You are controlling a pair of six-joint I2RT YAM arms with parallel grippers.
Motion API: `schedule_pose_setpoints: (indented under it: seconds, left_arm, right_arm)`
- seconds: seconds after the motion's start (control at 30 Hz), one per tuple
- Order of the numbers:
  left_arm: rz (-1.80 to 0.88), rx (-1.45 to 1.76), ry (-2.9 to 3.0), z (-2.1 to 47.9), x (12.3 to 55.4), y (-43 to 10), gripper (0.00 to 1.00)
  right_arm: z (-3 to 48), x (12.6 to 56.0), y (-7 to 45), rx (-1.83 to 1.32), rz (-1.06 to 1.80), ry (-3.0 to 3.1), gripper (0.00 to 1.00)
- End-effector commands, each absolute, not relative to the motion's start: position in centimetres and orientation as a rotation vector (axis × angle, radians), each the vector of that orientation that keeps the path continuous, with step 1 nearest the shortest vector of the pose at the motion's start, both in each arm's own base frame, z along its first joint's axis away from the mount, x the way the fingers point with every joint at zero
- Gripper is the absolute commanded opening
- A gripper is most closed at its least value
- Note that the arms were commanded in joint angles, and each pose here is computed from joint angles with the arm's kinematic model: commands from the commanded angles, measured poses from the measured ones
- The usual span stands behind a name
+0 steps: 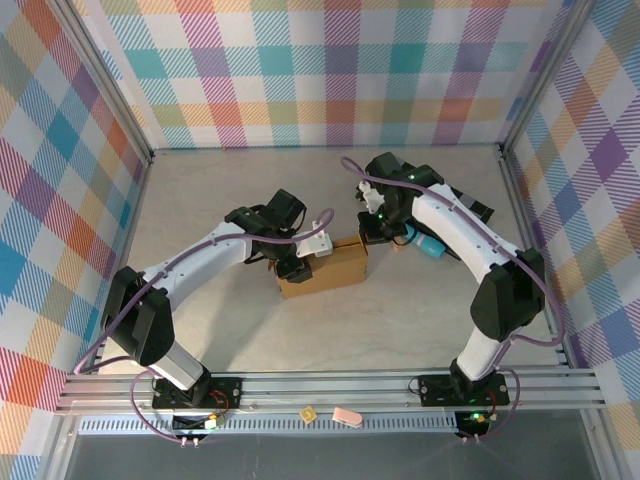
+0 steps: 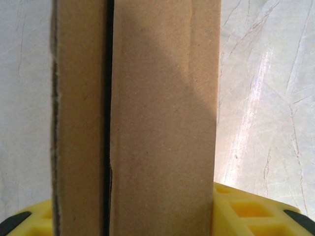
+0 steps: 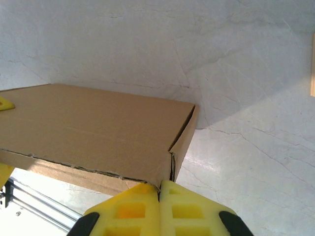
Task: Fold the paper box
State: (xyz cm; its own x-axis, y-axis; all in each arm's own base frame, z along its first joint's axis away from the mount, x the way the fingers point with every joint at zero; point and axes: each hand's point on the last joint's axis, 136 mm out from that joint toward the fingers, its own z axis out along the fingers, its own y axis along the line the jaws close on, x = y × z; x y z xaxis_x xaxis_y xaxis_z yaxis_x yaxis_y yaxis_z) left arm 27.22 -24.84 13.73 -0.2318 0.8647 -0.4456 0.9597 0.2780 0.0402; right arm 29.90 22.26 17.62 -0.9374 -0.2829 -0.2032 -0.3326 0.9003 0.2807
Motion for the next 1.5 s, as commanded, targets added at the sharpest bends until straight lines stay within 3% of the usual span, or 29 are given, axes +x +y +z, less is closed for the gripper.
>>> schedule_pose_setpoints:
  seconds: [0.0,0.27,0.63,0.7,1.0,1.23,1.37,1.47]
  left_arm:
    - [-0.363,1.628,2.178,13.7,27.8,-25.2,0.47]
    - [-0.345,1.547,2.185,14.3,28.7,-25.3,0.49]
    - [-0.471,1.272,2.156,18.2,29.3,-25.5,0.60]
    - [-0.479,1.242,2.162,18.4,29.2,-25.3,0.65]
    - [-0.505,1.111,2.162,19.7,29.4,-24.7,0.70]
    - [-0.335,0.696,2.206,24.5,31.8,-21.0,0.62]
    - [-0.220,0.482,2.375,24.4,30.2,-17.1,0.47]
    - [-0.194,0.435,2.530,22.6,27.7,-15.6,0.42]
  right_arm:
    - [17.3,28.7,22.7,-0.426,0.484,2.964,0.00]
    - [16.2,28.3,22.6,-0.431,0.436,2.872,0.00]
    - [16.0,28.5,22.1,-0.425,0.377,2.858,0.00]
    - [15.9,28.5,22.2,-0.426,0.380,2.861,0.00]
    - [16.2,28.5,22.7,-0.439,0.382,2.842,0.00]
    - [16.1,28.5,22.7,-0.430,0.366,2.844,0.00]
    - [16.1,28.5,22.6,-0.428,0.358,2.842,0.00]
    - [16.1,28.5,22.7,-0.432,0.357,2.844,0.00]
